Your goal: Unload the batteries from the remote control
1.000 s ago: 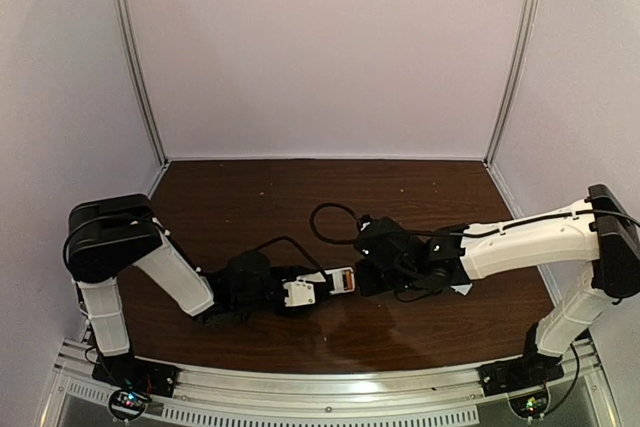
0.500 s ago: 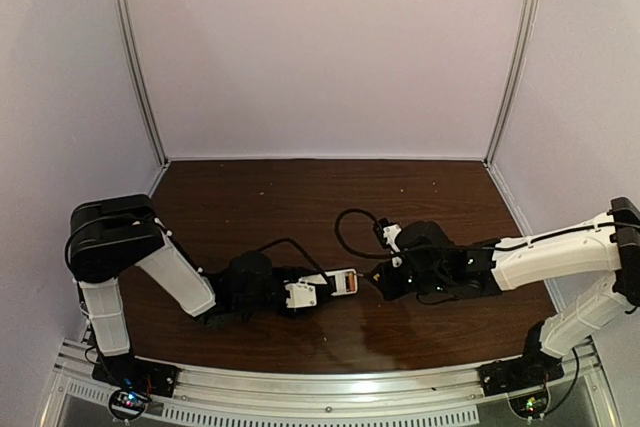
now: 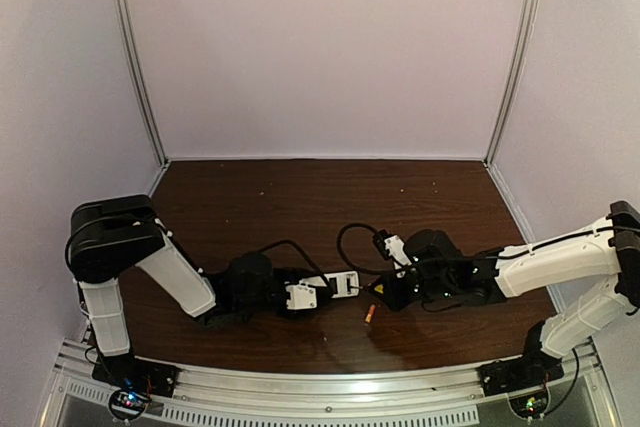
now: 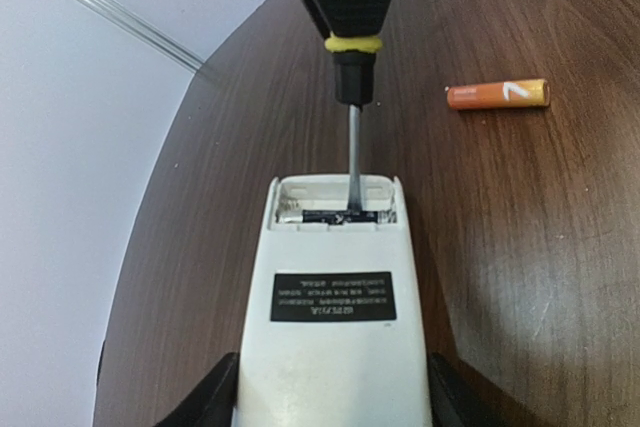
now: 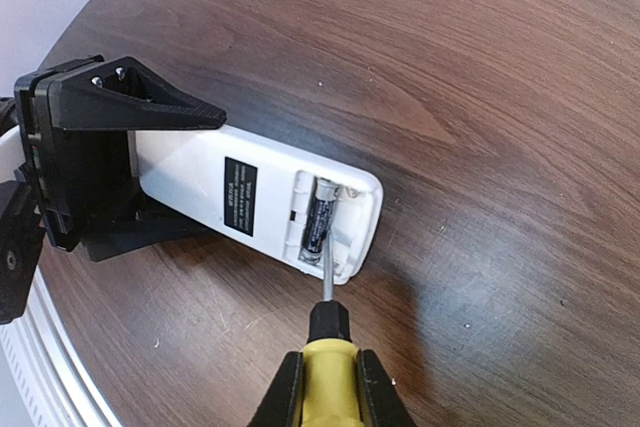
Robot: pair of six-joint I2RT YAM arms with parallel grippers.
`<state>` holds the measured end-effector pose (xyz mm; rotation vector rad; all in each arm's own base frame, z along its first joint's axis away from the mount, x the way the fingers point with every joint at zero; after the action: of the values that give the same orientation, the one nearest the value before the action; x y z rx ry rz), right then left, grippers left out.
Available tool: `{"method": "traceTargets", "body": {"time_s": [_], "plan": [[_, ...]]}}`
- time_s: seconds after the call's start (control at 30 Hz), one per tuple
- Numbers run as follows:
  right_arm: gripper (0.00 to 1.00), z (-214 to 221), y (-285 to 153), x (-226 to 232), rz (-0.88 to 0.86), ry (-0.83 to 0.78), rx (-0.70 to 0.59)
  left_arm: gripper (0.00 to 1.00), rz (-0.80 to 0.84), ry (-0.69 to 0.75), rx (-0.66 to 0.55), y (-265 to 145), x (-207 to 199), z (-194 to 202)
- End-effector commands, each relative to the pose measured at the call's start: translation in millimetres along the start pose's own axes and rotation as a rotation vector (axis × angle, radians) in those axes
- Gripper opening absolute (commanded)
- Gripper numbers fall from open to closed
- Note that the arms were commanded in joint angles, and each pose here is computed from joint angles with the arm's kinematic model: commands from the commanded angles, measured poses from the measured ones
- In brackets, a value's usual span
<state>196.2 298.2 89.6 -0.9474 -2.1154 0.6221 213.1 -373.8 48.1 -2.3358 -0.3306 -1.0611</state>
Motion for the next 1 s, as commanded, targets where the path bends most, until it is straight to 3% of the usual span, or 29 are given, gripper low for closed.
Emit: {"method": "traceTargets", "body": {"time_s": [0.0,0.77,0.97], "plan": [[0.00,4.9,2.3,4.1,-0.025,-0.002,0.033,0.00,-0.023,0.021,-0.061,2.5,3.6,-12.5],[0.00,-32.8,-48.9,20.1,0.021,0.079,-0.016,0.00,-0.045,0.018,-0.037,3.4,8.5,-9.8],[0.00,-25.5,-76.9,-7.9,0.212,0.172,0.000,0.00,-0.048,0.017,-0.034,3.0,9.0,-9.4]]}}
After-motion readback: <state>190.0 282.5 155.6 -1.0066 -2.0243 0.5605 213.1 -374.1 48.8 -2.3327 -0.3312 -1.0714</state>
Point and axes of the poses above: each gripper's point midway between its finger pads, its own y axis out along the fingers, its own x axis along the line the jaws close on, z = x × y, the point moved 2 cm from there along -y, back along the fingers, and after that the axes turned 8 degrees about y, right-handed, at the moved point
